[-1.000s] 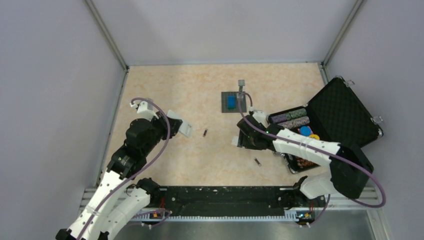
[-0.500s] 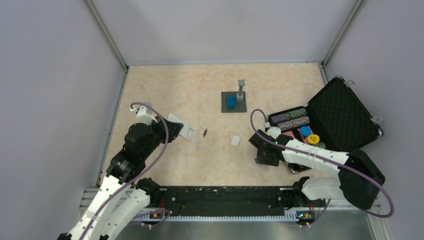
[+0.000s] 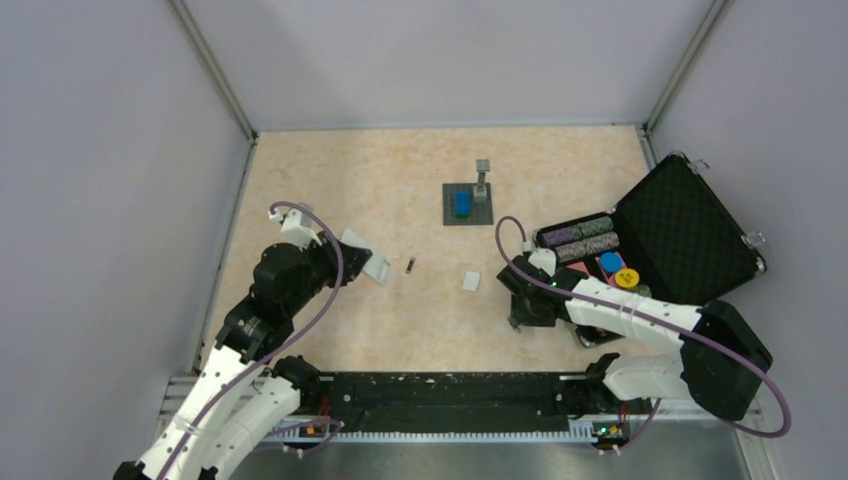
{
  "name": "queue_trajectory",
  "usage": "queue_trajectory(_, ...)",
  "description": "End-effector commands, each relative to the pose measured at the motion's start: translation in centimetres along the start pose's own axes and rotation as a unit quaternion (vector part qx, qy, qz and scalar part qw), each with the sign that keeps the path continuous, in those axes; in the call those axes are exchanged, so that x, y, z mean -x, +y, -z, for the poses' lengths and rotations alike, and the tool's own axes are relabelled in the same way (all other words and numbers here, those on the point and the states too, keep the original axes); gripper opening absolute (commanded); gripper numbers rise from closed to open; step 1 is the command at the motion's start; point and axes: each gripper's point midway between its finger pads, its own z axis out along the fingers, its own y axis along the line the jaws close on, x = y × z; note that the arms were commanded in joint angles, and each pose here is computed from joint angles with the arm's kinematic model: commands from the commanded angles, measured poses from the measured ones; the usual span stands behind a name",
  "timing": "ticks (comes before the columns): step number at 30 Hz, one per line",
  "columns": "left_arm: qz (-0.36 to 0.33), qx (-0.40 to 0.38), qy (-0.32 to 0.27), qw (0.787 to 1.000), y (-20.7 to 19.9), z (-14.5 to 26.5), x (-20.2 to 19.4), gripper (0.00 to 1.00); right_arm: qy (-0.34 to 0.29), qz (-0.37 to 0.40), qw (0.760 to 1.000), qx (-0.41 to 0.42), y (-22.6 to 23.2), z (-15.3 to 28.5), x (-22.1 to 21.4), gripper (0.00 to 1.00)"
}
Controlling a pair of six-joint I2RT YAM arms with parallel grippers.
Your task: Load the batteries into the remote control
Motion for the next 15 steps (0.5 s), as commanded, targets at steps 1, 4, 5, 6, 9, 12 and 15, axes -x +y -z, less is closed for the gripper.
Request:
queue_trajectory(1,-0.02,-0.033,-0.014,0.999,-1.4,0.0,0.9,0.0,-0.048,0.008,0.998,0.049,2.1,2.4,3.5,0.45)
queue_trajectory(4,-0.019,-0.033,-0.015,0.999,-1.4,0.1,0.9,0.0,-0.051,0.022,0.996,0.064,2.8,2.9,4.0,0.45)
queue_trajectory(5,-0.018,-0.032,-0.014,0.999,-1.4,0.1,0.9,0.0,-0.047,0.03,0.996,0.071,3.1,2.9,3.9,0.45)
queue_trajectory(6,-0.018,-0.032,-0.015,0.999,-1.4,0.1,0.9,0.0,-0.041,0.036,0.996,0.076,3.3,2.8,3.7,0.45)
queue_trajectory(9,-0.016,-0.032,-0.015,0.999,-1.4,0.2,0.9,0.0,-0.023,0.054,0.996,0.072,3.3,1.9,2.8,0.43)
queue_trajectory(12,-0.014,-0.034,-0.015,0.999,-1.4,0.2,0.8,0.0,-0.007,0.069,0.995,0.074,3.5,1.0,2.0,0.41)
queue_trajectory(15,-0.014,-0.035,-0.013,0.999,-1.4,0.2,0.7,0.0,0.006,0.083,0.993,0.077,3.8,0.3,1.4,0.38)
